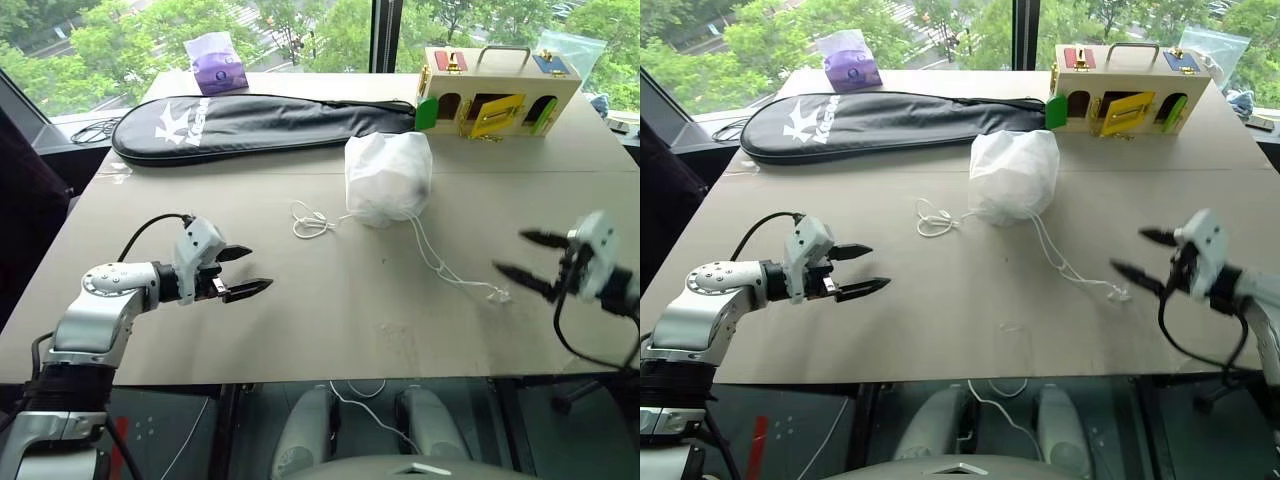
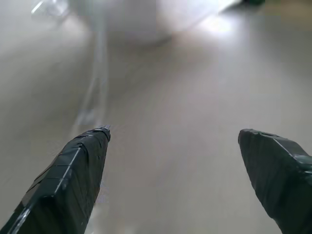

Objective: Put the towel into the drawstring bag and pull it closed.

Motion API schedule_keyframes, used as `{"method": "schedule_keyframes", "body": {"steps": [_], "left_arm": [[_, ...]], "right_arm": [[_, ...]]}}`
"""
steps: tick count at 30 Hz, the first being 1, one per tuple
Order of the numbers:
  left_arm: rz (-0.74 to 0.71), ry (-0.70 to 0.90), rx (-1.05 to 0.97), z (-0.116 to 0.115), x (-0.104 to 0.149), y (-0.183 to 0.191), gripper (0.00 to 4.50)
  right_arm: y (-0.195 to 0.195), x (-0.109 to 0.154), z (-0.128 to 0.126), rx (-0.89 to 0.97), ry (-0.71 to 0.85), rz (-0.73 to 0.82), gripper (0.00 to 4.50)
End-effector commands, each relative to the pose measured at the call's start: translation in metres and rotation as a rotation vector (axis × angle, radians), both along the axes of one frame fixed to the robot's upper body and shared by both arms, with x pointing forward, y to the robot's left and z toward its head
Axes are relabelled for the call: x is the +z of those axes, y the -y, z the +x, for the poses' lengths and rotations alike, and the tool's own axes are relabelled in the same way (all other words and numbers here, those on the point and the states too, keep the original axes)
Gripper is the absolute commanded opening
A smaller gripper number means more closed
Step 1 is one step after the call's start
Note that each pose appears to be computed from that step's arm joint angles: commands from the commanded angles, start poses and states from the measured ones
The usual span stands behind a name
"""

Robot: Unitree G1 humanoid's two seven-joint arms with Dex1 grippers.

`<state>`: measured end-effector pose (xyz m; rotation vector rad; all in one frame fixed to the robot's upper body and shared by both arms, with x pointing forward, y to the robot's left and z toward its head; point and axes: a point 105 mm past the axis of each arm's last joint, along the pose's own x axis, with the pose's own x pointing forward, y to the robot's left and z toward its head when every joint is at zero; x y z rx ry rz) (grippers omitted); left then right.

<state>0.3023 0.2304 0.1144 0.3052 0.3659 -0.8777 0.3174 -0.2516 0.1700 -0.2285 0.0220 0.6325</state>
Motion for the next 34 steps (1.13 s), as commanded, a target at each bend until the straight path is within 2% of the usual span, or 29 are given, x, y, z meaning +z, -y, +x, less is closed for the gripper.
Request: {"method": "schedule_keyframes", "body": {"steps": [1, 4, 6, 8, 11, 15, 18, 24, 29, 34], "left_arm": [[-0.003, 0.054, 0.003, 0.002, 0.011, 0.003, 4.40], [-0.004, 0.056, 0.001, 0.000, 0.009, 0.005, 4.40], [0.005, 0.040, -0.011, -0.006, 0.004, 0.007, 4.40], [0.010, 0.028, -0.025, -0.013, 0.000, 0.009, 4.40], [0.007, 0.026, -0.037, -0.020, -0.003, 0.014, 4.40], [-0.006, 0.023, -0.050, -0.028, -0.005, 0.021, 4.40], [-0.013, 0.018, -0.055, -0.034, -0.011, 0.025, 4.40], [-0.057, 0.065, -0.058, -0.042, -0.019, 0.032, 4.40], [-0.071, 0.109, -0.033, -0.043, -0.024, 0.031, 4.40], [-0.070, 0.108, -0.050, -0.048, -0.030, 0.027, 4.40]], "right_arm": [[0.006, 0.028, 0.006, -0.064, 0.082, 0.078, 4.50], [-0.008, -0.008, -0.015, 0.084, -0.050, -0.072, 4.50], [-0.027, -0.030, -0.048, 0.243, -0.209, -0.061, 4.50], [-0.042, -0.040, -0.075, 0.360, -0.321, -0.026, 4.50], [-0.047, -0.047, -0.093, 0.417, -0.375, -0.004, 4.50], [-0.045, -0.057, -0.098, 0.388, -0.350, -0.006, 4.50], [-0.033, -0.061, -0.098, 0.322, -0.259, 0.002, 4.50], [-0.023, -0.081, -0.119, 0.277, -0.212, -0.020, 4.50], [-0.003, -0.077, -0.123, 0.144, -0.151, 0.049, 4.50], [0.026, -0.077, -0.129, 0.085, -0.157, -0.004, 4.50]]}}
